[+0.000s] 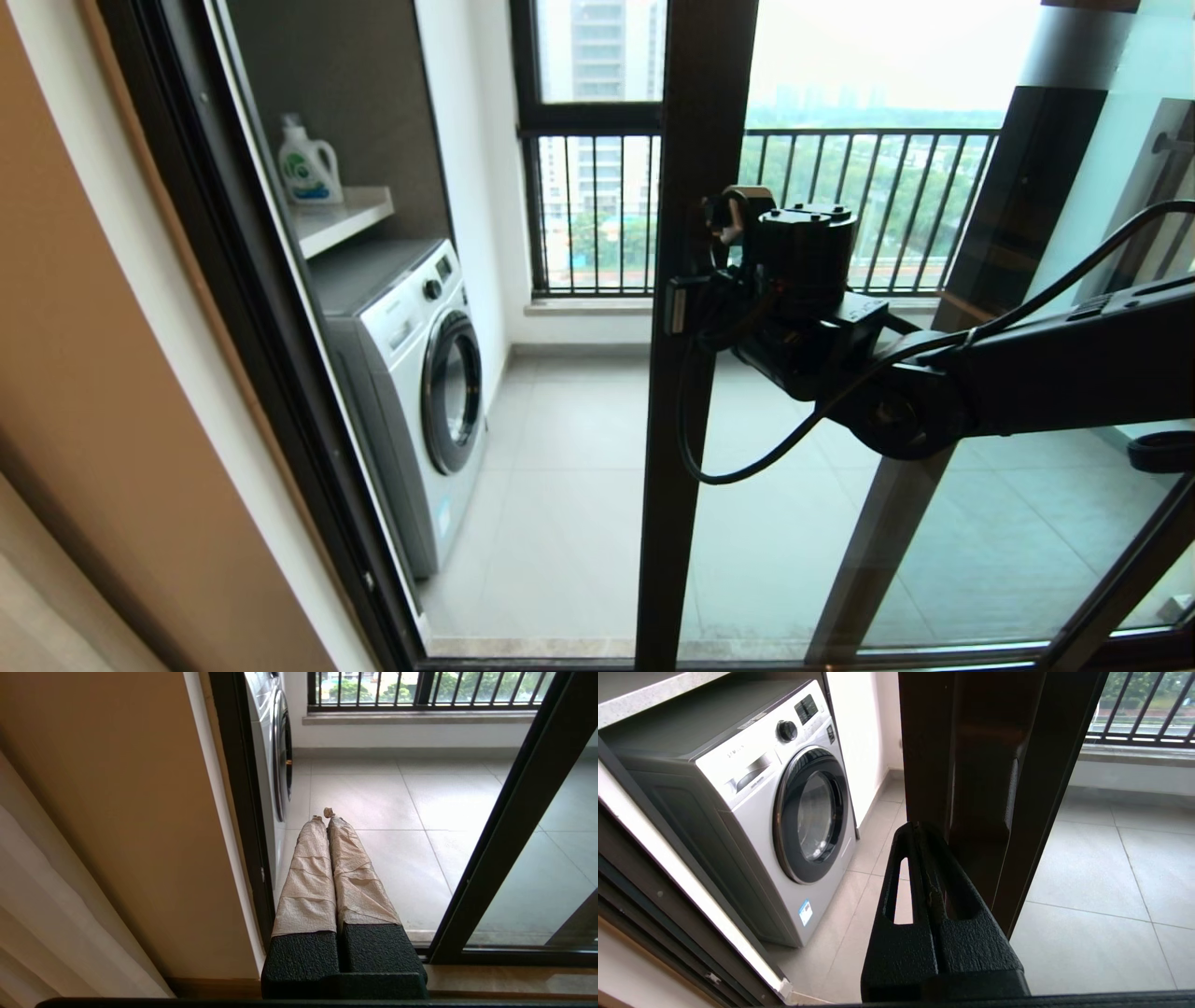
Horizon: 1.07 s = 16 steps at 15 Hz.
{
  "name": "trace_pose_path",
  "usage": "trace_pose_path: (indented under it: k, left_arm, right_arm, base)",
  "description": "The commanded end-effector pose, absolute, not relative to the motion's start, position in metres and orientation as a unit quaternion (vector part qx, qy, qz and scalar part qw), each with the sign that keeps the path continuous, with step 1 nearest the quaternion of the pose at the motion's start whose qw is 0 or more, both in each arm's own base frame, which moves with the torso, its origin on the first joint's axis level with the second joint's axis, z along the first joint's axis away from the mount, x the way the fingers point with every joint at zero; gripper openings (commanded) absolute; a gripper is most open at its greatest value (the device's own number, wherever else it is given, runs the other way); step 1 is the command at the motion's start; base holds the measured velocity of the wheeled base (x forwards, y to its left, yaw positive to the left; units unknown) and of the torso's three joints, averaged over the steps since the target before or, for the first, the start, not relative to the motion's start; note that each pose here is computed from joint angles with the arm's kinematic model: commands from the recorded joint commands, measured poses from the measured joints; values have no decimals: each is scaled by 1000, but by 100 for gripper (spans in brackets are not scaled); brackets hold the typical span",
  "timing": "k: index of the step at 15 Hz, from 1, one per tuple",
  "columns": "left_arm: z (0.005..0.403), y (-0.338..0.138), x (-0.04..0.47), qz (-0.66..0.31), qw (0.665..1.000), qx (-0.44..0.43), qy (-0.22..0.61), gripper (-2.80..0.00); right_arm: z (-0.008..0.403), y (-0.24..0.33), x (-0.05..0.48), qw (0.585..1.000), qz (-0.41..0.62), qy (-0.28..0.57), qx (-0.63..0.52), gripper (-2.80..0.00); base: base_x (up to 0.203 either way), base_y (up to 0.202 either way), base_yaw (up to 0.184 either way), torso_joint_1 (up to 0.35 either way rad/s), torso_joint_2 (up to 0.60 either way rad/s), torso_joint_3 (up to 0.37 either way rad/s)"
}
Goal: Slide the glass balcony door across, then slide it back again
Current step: Open the slid door
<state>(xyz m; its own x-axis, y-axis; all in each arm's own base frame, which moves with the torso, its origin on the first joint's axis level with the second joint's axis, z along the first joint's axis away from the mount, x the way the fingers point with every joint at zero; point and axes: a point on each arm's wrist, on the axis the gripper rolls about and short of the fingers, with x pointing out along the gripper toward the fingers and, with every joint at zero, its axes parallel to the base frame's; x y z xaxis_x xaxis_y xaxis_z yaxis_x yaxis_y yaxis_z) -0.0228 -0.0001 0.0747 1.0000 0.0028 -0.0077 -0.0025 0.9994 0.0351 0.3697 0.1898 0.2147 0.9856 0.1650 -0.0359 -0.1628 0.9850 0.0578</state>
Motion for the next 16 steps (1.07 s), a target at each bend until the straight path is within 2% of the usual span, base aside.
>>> trace_pose_path:
  k: [1,16]
  left_arm:
    - [75,0,-23,1,1000,18,5,-280]
    - [75,0,-23,1,1000,18,5,-280]
  right_arm:
    - [217,186,369,997,76,17,28,-280]
    - [219,158,379,999,41,14,22,-280]
  base:
    - [0,0,0,0,0,0]
    - [0,0,0,0,0,0]
